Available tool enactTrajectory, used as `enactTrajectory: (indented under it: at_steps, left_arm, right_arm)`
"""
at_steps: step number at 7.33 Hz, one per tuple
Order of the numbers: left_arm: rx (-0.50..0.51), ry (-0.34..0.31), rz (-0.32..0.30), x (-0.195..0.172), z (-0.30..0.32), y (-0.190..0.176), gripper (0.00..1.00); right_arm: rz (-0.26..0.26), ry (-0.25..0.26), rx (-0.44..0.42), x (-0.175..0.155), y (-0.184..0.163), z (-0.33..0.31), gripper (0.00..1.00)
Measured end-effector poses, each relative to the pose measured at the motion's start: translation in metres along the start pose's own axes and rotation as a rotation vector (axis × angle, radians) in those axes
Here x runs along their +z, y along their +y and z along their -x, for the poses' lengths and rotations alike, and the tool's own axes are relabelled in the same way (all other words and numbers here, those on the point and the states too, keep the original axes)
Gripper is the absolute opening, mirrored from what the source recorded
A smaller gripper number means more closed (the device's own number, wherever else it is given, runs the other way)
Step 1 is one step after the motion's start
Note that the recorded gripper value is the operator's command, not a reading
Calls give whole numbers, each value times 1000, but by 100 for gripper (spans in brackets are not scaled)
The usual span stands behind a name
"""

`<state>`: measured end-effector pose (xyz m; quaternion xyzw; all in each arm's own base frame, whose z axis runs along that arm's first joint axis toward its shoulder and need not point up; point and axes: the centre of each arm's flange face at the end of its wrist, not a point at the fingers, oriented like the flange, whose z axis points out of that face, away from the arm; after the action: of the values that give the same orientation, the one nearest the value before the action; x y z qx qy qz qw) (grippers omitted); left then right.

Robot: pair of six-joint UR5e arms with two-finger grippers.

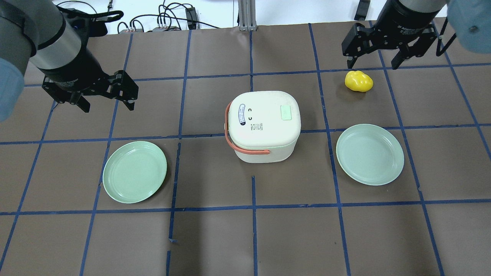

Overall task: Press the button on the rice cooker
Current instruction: 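Move the right gripper from near the yellow potato toward the rice cooker lid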

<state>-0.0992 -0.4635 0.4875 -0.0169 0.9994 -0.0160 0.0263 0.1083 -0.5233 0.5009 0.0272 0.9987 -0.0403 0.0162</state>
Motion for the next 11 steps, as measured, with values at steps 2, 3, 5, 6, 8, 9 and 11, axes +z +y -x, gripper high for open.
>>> enactTrajectory:
  at_steps: [2, 3, 5, 6, 8, 9, 11]
  left_arm:
    - [0, 0, 0, 0, 0, 0, 100]
    - [0, 0, 0, 0, 0, 0, 100]
    - [0, 0, 0, 0, 0, 0, 100]
    - [0, 0, 0, 0, 0, 0, 100]
    - [0, 0, 0, 0, 0, 0, 100]
    - [0, 0, 0, 0, 0, 0, 100]
    - [1, 0, -1, 0, 0, 0, 100]
  right_arm:
    - [-3, -1, -1, -1, 0, 0, 99]
    - [-4, -1, -1, -1, 0, 0, 99]
    - [-5, -2, -1, -2, -1, 0, 45]
    - [-5, -2, -1, -2, -1, 0, 8]
    - [2, -27, -5, -2, 0, 3, 7]
    - [5, -79, -9, -1, 1, 9, 7]
    - [18, -212, -25, 2, 5, 28, 7]
